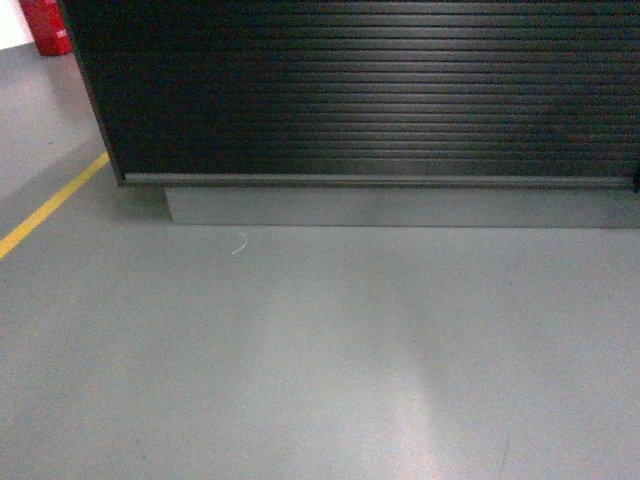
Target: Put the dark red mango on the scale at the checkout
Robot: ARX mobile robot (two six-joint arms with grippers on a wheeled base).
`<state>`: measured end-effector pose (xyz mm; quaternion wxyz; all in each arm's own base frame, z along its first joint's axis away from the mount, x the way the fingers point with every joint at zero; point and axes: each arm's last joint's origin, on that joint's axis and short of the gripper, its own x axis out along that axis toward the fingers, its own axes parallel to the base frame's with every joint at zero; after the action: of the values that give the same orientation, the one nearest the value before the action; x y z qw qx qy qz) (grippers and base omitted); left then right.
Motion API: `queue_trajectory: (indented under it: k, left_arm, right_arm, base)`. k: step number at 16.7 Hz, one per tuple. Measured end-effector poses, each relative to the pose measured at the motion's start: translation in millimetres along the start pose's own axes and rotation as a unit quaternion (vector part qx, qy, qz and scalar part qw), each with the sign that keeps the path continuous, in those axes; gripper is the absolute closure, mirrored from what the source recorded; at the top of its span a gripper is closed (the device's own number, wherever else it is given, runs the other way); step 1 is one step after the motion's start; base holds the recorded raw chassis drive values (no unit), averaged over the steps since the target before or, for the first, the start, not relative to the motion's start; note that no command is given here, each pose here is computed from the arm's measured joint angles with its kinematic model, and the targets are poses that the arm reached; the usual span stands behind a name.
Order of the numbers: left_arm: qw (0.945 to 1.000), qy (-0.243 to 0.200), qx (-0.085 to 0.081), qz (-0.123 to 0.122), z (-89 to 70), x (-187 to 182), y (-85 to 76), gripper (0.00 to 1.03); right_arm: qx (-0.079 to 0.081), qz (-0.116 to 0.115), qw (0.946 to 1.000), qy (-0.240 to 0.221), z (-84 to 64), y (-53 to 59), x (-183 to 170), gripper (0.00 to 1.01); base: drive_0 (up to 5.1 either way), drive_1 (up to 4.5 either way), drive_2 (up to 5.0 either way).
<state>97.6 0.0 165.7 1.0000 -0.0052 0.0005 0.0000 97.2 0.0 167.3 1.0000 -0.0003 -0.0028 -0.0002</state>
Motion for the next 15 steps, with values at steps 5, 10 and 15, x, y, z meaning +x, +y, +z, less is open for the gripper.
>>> queue_trajectory:
  k: [5,10,15]
  left_arm:
    - [1.0000,-0.001,0.000,0.000,0.1,0.0,0.0,0.05]
    - [1.0000,0.000,0.000,-0.001,-0.1,0.0,0.0,0.05]
    - [1.0000,0.002,0.000,0.000,-0.4,0.0,0.0,0.05]
  right_arm:
    - [0.000,0.000,1.0000,-0.001,0.2,0.0,0.0,0.03]
    - [0.000,0.000,1.0000,0.000,-0.1,0.0,0.0,0.03]
    - [0.000,0.000,1.0000,0.000,0.0,0.0,0.0,0.03]
  base:
    - [0.0,4.13,-4.2]
    - [0.1,4.21,-4.1]
    - [0.1,4.13,-4.0]
